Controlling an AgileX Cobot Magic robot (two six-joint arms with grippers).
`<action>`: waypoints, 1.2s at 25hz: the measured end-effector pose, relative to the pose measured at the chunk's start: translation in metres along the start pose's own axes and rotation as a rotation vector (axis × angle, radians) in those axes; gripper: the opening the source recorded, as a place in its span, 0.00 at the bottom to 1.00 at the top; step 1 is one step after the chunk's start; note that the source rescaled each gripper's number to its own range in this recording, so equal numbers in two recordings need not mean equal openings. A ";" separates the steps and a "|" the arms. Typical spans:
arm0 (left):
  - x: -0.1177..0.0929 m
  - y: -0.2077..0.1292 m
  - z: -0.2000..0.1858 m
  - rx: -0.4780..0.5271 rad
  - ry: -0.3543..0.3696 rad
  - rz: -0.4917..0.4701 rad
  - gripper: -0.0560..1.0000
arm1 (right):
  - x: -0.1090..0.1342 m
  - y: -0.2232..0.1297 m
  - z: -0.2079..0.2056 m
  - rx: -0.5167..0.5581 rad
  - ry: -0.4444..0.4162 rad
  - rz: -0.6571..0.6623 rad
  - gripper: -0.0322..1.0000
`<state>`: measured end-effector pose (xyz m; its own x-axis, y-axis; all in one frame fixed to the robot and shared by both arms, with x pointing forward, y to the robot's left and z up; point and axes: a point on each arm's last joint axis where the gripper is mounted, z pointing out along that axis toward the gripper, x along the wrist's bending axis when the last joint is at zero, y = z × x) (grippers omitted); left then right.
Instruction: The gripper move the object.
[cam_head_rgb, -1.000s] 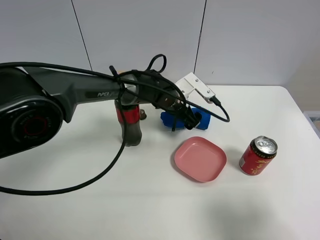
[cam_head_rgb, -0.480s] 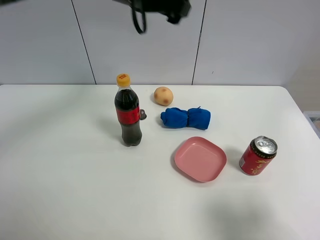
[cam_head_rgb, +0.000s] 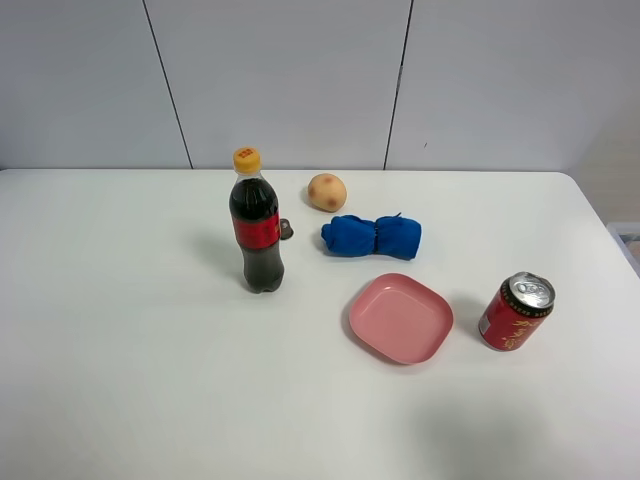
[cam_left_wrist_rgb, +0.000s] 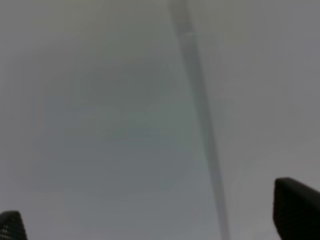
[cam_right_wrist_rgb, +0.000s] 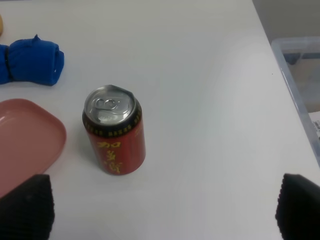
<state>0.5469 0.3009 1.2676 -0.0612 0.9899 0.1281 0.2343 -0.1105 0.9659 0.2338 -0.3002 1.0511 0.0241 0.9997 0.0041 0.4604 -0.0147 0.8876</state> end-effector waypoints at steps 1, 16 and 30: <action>0.015 -0.004 -0.009 0.003 0.043 -0.014 0.99 | 0.000 0.000 0.000 0.000 0.000 0.000 1.00; 0.029 -0.127 -0.171 0.149 0.131 -0.178 0.99 | 0.000 0.000 0.000 0.000 0.000 0.000 1.00; -0.005 -0.246 -0.255 0.149 0.095 -0.095 0.99 | 0.000 0.000 0.000 0.000 0.000 0.000 1.00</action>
<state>0.2424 0.3003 1.0869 -0.1793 0.9816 0.0656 0.3641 0.0043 0.9314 0.2338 -0.3002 1.0511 0.0241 0.9997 0.0041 0.4604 -0.0147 0.8876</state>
